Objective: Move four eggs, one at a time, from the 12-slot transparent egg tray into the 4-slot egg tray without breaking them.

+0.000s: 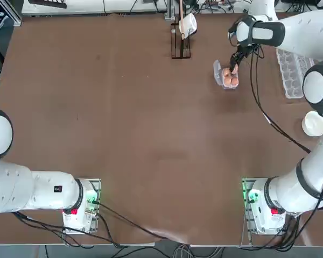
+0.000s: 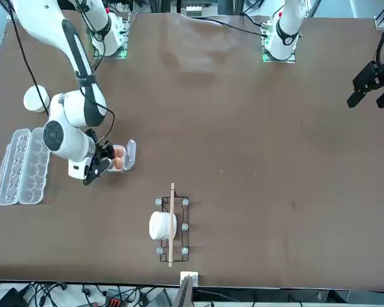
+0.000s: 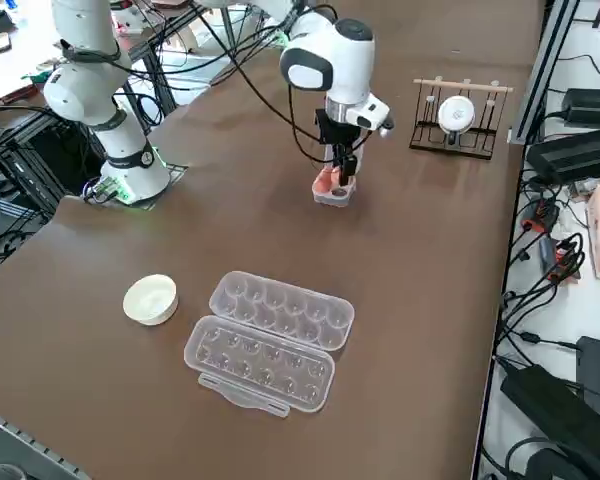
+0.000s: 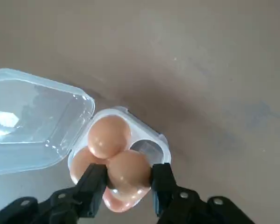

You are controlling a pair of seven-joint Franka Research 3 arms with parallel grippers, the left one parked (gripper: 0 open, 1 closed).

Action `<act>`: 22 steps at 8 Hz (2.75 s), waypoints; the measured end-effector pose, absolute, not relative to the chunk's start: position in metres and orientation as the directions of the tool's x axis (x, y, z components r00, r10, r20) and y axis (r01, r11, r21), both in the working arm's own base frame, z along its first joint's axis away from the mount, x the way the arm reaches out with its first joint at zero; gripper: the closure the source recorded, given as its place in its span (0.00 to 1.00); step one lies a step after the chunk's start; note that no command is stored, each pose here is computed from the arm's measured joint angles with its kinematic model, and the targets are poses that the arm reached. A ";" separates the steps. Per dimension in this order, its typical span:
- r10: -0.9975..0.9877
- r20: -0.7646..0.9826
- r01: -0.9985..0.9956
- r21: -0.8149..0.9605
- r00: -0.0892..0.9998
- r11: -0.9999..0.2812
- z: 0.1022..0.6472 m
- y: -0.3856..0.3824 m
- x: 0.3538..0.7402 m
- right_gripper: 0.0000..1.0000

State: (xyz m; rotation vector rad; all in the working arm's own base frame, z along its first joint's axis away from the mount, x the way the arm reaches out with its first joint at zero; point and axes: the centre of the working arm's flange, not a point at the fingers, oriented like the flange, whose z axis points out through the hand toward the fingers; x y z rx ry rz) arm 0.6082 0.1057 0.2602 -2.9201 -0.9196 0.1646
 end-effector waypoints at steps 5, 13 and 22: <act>0.570 -0.090 0.561 -0.107 0.817 -0.821 0.255 0.102 0.606 0.44; 0.559 -0.085 0.551 -0.101 0.825 -0.828 0.254 0.094 0.609 0.00; 0.347 0.045 0.349 -0.054 0.937 -0.935 0.446 0.071 0.620 0.00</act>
